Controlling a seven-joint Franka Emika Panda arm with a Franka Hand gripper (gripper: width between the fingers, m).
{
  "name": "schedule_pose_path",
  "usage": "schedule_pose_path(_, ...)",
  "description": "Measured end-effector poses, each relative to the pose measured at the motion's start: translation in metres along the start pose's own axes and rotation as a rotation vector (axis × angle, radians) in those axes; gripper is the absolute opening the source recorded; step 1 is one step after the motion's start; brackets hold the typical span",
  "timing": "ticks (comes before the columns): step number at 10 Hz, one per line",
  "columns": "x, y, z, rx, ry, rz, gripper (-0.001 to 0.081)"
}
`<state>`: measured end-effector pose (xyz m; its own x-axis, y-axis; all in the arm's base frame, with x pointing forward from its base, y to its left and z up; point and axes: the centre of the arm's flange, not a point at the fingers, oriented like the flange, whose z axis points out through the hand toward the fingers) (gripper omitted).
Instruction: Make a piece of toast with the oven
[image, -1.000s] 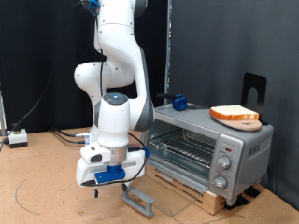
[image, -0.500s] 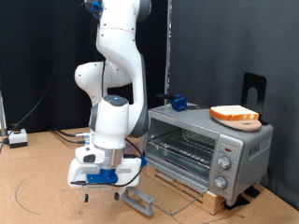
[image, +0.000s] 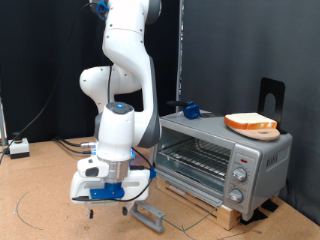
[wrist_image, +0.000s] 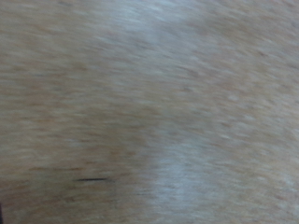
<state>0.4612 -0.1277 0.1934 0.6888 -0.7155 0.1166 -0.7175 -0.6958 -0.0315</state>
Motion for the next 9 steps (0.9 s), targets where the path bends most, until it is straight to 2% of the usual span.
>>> schedule_pose_path(1, 0.001, 0.000, -0.012, 0.060, -0.032, -0.010, 0.0809)
schedule_pose_path(3, 0.003, 0.004, -0.037, 0.137, -0.115, -0.021, 0.0809)
schedule_pose_path(7, 0.000, 0.016, -0.089, 0.235, -0.388, -0.122, 0.0809)
schedule_pose_path(9, -0.002, 0.021, -0.113, 0.287, -0.409, -0.171, 0.0809)
